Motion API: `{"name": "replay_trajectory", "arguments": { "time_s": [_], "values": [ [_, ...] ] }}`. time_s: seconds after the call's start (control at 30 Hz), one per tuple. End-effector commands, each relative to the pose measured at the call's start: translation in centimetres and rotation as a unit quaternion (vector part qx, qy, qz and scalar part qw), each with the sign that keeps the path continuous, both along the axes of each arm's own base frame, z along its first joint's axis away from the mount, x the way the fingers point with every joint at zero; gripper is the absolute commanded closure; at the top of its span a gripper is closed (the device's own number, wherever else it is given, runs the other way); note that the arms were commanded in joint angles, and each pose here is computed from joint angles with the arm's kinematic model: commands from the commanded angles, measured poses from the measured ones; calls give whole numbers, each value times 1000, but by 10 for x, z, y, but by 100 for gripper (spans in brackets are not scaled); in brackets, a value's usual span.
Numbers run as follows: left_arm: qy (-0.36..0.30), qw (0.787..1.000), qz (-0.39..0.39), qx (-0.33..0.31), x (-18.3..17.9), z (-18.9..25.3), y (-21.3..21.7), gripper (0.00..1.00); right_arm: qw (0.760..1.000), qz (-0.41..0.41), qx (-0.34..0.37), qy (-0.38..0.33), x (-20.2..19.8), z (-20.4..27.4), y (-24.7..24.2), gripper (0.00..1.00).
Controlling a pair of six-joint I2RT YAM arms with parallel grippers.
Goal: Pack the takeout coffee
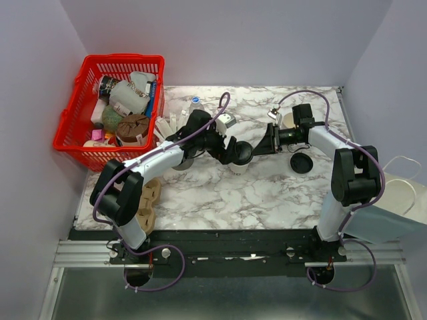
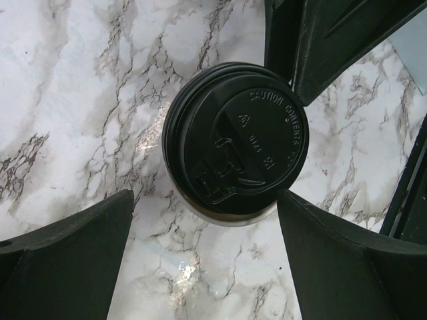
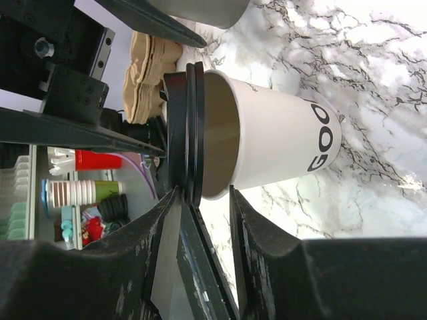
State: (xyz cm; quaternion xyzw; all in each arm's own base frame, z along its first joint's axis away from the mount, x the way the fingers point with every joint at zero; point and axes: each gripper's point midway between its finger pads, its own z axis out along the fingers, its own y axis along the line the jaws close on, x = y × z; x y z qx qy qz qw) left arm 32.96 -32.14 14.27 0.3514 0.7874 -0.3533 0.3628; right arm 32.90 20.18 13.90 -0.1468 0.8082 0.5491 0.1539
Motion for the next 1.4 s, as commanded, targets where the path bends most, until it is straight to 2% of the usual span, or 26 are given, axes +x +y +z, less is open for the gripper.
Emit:
{"name": "replay_trajectory", "arguments": {
  "time_s": [0.0,0.67,1.37],
  "values": [
    [-17,999,-12,-30,5,24,-9,4,1000,-3,-13,-8,8,-4,-3,56],
    [-8,999,-18,-41,5,26,-14,4,1000,-5,-23,3,15,-12,-4,56],
    [-7,1000,1,-22,11,16,-9,4,999,-8,-38,3,17,-20,-6,55]
  ]
}}
